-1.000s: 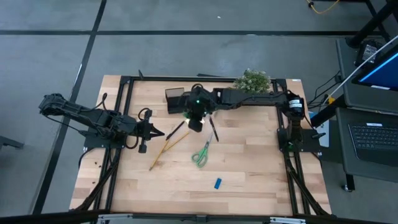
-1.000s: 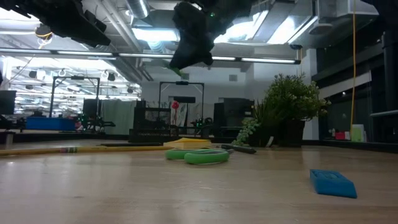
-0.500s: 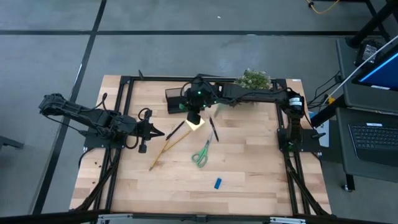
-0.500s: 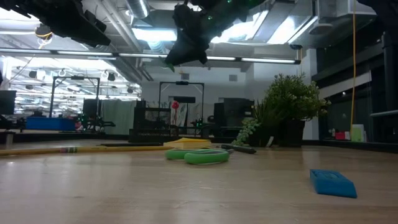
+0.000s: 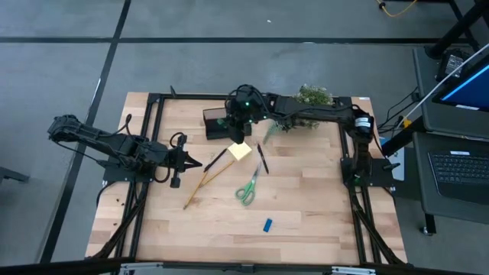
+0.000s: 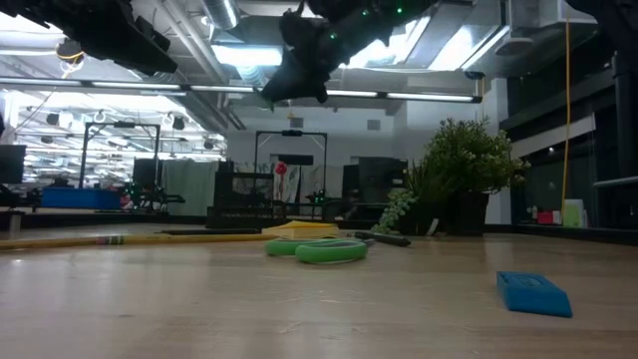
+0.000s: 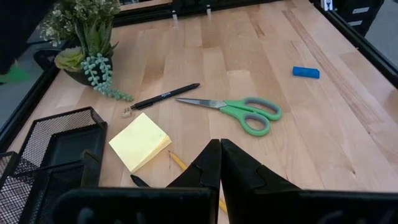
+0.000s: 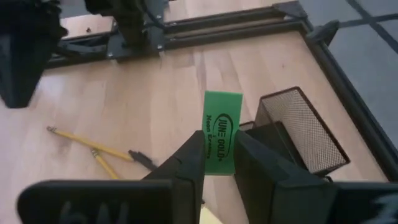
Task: Pick and place office supplies into organizer
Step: Put the green eraser into the black desk organizer
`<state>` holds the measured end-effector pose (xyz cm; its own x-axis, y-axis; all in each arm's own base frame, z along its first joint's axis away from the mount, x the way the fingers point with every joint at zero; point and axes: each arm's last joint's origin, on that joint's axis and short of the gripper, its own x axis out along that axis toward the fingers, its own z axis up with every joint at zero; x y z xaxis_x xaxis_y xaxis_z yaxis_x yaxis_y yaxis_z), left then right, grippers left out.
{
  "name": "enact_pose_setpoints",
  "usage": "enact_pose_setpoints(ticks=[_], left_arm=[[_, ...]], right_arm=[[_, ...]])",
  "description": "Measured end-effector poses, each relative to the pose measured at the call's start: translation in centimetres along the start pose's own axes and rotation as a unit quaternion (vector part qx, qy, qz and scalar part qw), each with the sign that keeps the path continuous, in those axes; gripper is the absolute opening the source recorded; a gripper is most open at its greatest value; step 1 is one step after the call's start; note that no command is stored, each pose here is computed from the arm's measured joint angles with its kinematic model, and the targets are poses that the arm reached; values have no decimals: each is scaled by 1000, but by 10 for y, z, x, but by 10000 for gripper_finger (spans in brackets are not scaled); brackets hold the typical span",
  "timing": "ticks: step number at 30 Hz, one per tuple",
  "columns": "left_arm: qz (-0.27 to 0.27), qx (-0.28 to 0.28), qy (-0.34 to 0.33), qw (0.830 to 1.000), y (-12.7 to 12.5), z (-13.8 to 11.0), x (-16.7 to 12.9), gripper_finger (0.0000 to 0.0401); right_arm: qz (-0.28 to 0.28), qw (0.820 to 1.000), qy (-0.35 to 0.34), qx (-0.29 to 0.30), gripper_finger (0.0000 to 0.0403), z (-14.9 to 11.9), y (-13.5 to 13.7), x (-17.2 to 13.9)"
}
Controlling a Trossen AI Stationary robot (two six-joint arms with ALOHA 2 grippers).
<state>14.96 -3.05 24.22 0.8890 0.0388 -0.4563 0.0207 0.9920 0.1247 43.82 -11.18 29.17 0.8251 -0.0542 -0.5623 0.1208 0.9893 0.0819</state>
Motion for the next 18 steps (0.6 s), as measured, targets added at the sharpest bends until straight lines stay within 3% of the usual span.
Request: enact_pose_setpoints(ticks=[8,14,18], left_arm=[[0,-1,-2,1000,0,0,0,3],[0,-2,-1,1000,0,0,0,2],[0,-3,1,1000,0,0,0,3]], right_arm=[[7,1000,24,-15,81,3,-8,25],[11,993,113,-25,81,5,-12,41],[15,991,128,-46,81,6,-14,50]])
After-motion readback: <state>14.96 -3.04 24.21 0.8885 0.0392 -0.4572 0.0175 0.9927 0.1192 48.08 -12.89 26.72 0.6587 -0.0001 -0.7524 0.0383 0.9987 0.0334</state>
